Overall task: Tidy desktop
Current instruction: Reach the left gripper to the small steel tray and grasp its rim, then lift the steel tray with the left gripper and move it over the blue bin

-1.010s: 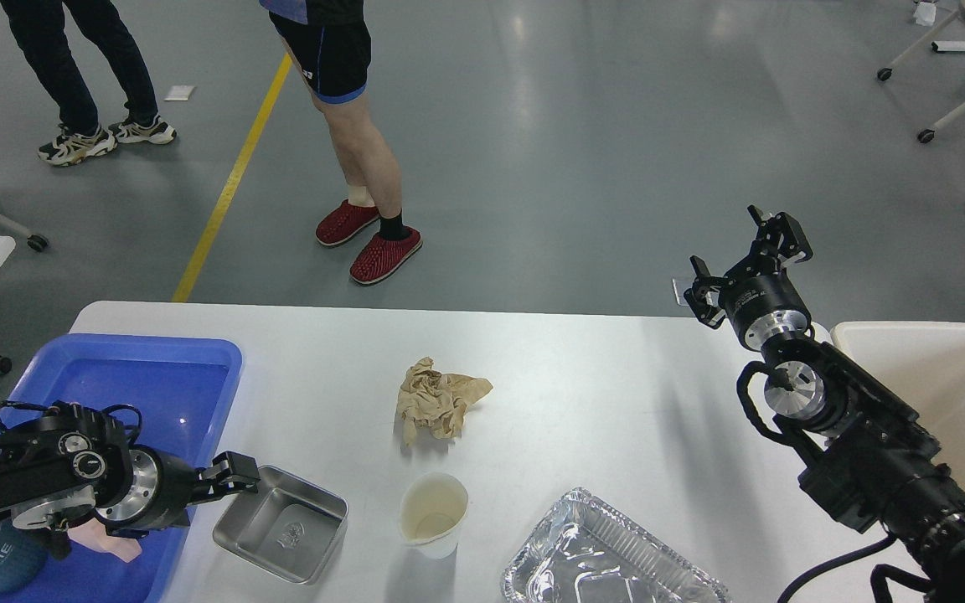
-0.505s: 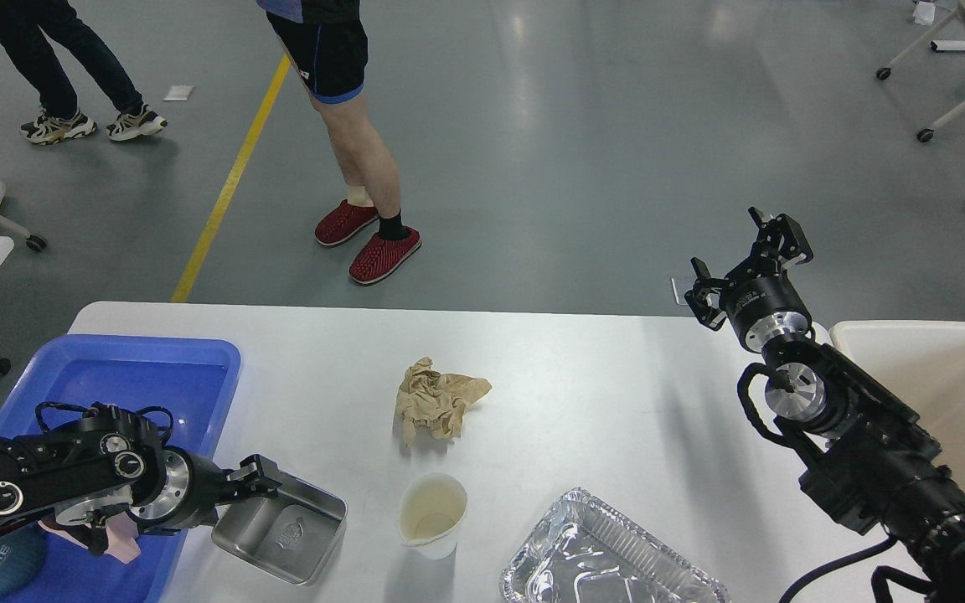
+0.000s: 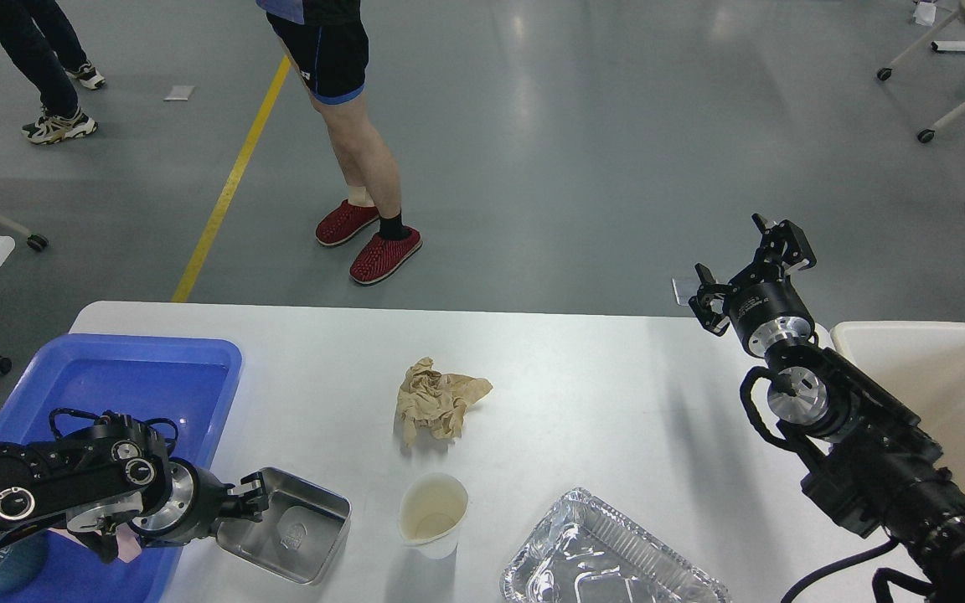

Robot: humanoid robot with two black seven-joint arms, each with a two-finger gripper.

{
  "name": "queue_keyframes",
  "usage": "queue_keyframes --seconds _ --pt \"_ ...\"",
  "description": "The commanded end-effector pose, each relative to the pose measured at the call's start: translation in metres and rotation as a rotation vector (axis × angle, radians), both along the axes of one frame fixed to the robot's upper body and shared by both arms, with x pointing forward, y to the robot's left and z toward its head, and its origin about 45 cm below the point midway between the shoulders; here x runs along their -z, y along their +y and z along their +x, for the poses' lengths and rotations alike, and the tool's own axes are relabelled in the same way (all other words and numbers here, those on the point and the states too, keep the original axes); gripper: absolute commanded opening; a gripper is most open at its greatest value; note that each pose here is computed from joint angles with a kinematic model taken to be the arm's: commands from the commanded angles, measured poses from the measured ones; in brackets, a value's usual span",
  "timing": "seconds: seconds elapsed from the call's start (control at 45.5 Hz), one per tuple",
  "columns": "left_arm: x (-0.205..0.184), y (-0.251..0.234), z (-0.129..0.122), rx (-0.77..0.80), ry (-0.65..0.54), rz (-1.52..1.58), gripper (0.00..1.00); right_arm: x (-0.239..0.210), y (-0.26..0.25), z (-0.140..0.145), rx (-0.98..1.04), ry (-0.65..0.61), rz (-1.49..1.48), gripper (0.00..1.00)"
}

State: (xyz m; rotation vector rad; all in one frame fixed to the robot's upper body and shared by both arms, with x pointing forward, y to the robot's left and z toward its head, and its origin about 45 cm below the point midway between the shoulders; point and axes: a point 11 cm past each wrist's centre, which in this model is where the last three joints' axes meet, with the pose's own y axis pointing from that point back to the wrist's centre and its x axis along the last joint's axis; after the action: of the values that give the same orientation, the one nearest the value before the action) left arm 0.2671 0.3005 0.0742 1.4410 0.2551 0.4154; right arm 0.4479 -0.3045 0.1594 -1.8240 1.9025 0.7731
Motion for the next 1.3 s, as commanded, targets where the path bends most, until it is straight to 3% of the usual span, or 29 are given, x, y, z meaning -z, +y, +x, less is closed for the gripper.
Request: queue_keyframes --seconds 0.0,0.395,0.659,0.878,1.01,1.274 --pt "-0.001 0.003 0.0 -0.004 0.014 0.024 0.28 -0.001 0.0 0.0 0.0 -0.001 0.0 1.0" --pt "-0.002 0.004 0.001 -0.008 0.018 0.038 0.08 0.001 0.0 0.0 0.0 0.002 -0.001 1.0" --pt "-0.011 0.003 0.013 -0.015 -0.005 0.029 0.02 0.001 0.0 0.0 0.001 0.001 -0.001 1.0" --pt "-0.056 -0.004 0.054 0.01 -0.086 -0.038 0.0 -0.001 0.0 0.0 0.001 -0.001 0.001 1.0" --pt "-0.079 0.02 0.065 -0.006 -0.108 0.008 0.0 -0.001 0.0 0.0 0.0 -0.001 0.0 1.0" --pt "-0.171 0.075 0.095 -0.042 -0.224 0.009 0.0 -0.001 0.002 0.001 -0.004 -0.003 0.002 1.0"
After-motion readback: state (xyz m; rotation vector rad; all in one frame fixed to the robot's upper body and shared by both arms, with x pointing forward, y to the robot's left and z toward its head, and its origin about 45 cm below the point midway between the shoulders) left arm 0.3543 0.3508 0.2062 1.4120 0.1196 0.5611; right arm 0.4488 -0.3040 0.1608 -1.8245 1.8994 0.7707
